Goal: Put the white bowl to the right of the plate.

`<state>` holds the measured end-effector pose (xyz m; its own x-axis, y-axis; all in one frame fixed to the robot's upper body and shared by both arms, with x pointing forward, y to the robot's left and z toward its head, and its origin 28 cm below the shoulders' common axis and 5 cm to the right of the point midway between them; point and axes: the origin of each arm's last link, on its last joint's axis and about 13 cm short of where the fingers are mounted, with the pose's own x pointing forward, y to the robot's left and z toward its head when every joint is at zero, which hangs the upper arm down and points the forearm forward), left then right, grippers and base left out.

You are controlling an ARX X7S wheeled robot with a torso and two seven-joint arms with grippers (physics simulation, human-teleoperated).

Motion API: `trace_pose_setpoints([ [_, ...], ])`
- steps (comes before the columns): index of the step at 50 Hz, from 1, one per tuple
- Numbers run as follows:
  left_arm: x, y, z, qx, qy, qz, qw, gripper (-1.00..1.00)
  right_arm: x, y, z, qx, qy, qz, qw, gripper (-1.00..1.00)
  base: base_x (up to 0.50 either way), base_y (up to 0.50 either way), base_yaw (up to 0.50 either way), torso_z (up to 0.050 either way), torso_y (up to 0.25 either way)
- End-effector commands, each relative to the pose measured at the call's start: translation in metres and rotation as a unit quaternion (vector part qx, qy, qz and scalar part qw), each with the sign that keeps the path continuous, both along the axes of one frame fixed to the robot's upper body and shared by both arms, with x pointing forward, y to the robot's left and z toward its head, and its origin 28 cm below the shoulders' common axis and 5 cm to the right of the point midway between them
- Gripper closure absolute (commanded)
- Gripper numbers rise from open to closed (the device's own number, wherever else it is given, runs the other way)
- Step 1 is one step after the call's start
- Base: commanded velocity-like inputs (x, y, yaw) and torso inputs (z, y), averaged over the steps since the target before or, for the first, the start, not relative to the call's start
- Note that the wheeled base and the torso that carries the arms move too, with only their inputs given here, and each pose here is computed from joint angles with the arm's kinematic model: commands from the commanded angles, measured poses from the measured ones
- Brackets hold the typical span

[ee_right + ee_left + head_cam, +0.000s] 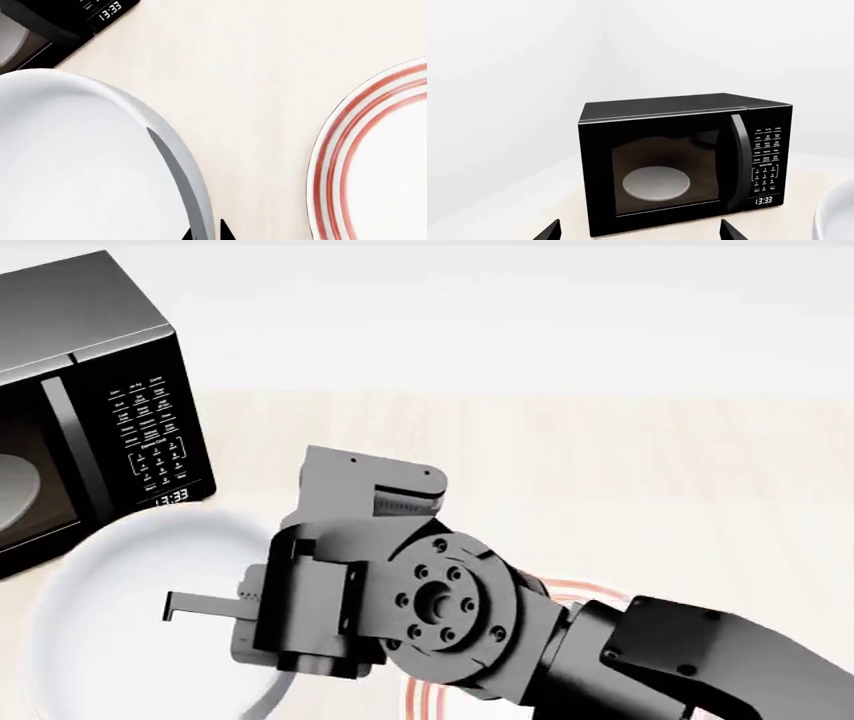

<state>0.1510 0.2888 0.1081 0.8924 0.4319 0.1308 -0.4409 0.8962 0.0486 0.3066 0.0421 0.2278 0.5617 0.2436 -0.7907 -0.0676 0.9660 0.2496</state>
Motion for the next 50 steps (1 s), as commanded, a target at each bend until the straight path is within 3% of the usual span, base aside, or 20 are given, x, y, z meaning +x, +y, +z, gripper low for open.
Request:
trace_pose_setpoints([
  [1,0.001,0.000,0.000,0.000,0.001,0.001,1.000,-1.00,0.006,-0.024,0.030,0.008,-0.021,-0.041,0.999,1.00,0.00,0.00,0.00,0.000,0.000],
  [9,0.001,0.000,-0.001,0.000,0.002,0.002,1.000,-1.00,0.004,-0.046,0.045,0.026,-0.021,-0.093,0.995,1.00,0.00,0.00,0.00,0.000,0.001],
  [10,0.000,0.000,-0.001,0.001,0.002,0.003,1.000,-1.00,0.006,-0.050,0.048,0.033,-0.011,-0.124,0.992,1.00,0.00,0.00,0.00,0.000,0.000],
  [23,0.003,0.000,-0.001,0.003,0.007,0.004,1.000,-1.00,0.024,-0.092,0.077,0.051,-0.033,-0.181,0.982,1.00,0.00,0.00,0.00,0.000,0.000],
  [37,0.004,-0.003,-0.003,0.008,0.011,0.002,1.000,-1.00,0.056,-0.147,0.070,0.079,-0.010,-0.248,0.965,1.00,0.00,0.00,0.00,0.000,0.001],
  [50,0.006,-0.004,-0.005,0.010,0.015,0.001,1.000,-1.00,0.066,-0.192,0.064,0.087,-0.007,-0.319,0.944,1.00,0.00,0.00,0.00,0.000,0.001],
])
